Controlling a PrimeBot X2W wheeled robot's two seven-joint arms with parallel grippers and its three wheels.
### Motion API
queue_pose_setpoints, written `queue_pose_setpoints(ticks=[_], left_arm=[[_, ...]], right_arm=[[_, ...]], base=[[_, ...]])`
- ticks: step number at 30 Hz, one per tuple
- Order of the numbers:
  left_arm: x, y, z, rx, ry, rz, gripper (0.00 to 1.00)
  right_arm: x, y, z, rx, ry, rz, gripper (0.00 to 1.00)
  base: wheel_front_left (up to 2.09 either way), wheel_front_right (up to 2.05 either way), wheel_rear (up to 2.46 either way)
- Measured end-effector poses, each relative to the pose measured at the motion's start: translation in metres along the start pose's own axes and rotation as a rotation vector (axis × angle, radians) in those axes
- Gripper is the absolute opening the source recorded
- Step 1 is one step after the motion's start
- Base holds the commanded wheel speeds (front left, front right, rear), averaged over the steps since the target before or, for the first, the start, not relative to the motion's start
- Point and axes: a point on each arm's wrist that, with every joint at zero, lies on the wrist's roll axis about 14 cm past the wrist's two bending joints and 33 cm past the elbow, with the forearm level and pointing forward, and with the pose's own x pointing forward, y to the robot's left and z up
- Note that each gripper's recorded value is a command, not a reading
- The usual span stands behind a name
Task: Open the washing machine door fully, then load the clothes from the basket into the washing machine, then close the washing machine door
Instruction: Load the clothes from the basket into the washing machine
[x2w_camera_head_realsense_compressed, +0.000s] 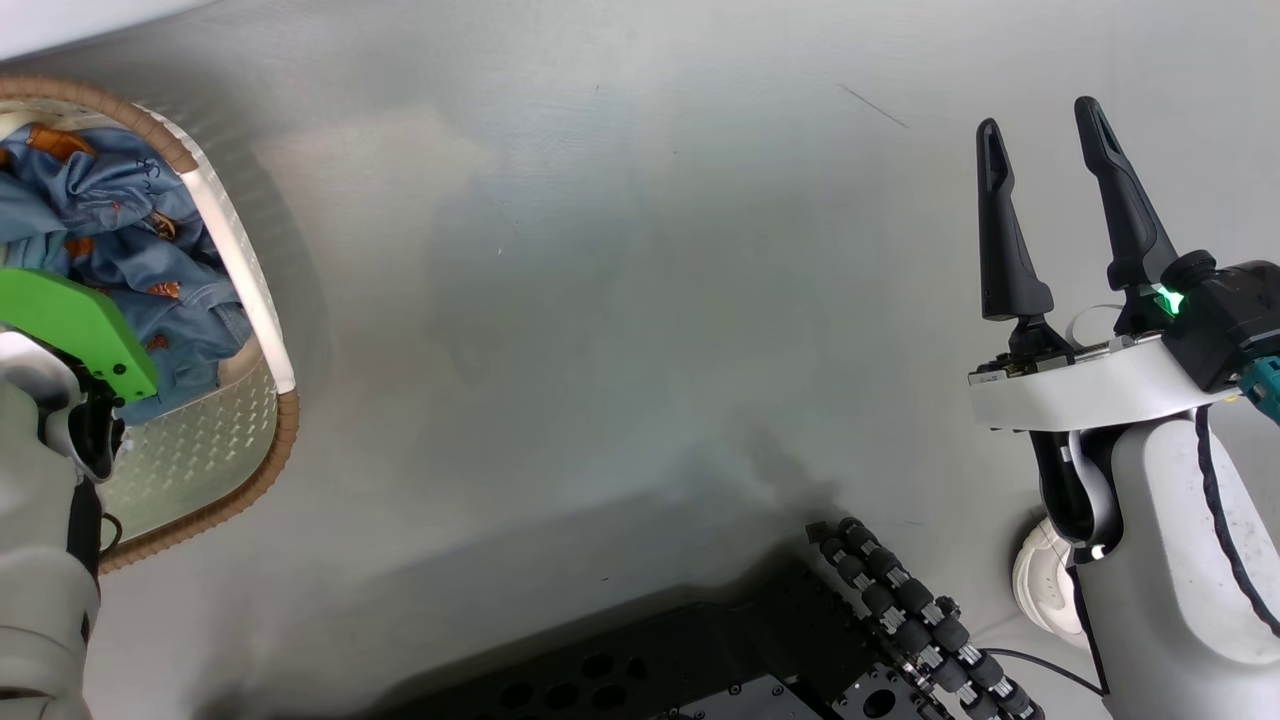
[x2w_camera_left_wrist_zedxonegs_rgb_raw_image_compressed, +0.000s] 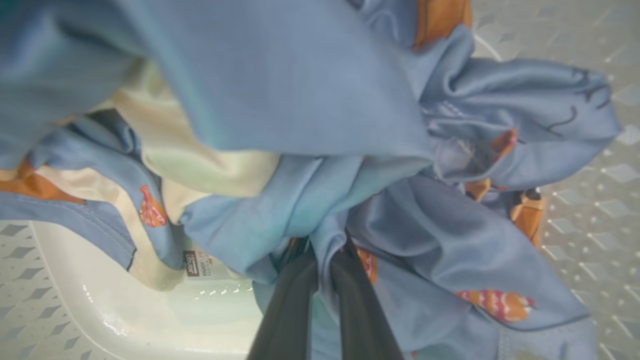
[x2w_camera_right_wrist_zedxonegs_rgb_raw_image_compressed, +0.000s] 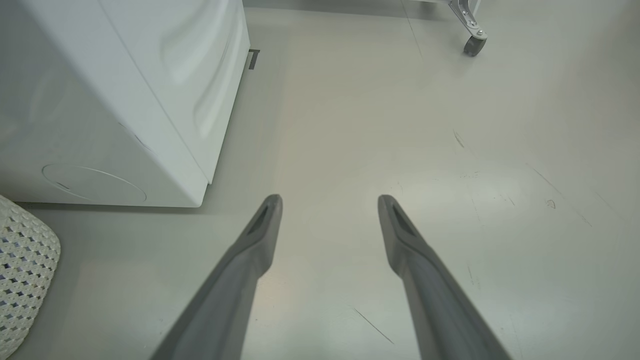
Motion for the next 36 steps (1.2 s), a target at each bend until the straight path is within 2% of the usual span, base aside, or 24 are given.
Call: queue_pose_setpoints(ticks=[3, 7, 19, 36], left_arm=[[-0.001, 0.001, 0.002, -0.018, -0.017, 0.004, 0.0], [-0.003, 0.0, 0.006, -0.099, -0.051, 0.007, 0.0], [-0.031, -0.002, 0.01, -0.148, -0.154, 0.001, 0.0], [-0.096, -0.023, 0.024, -0.176, -0.312, -0.054, 0.0]], right_arm=[[0.001, 0.0, 0.0, 0.001, -0.002, -0.001, 1.0], [0.002, -0.003, 0.003, 0.006, -0.012, -0.013, 1.0], [0.008, 0.008, 0.025, 0.028, -0.075, 0.014, 1.0], [-0.008, 0.01, 0.072, 0.024, -0.182, 0.026, 1.0]], base=[[0.0, 0.0, 0.0], [0.0, 0.0, 0.0], [0.0, 0.0, 0.0], [0.0, 0.0, 0.0]])
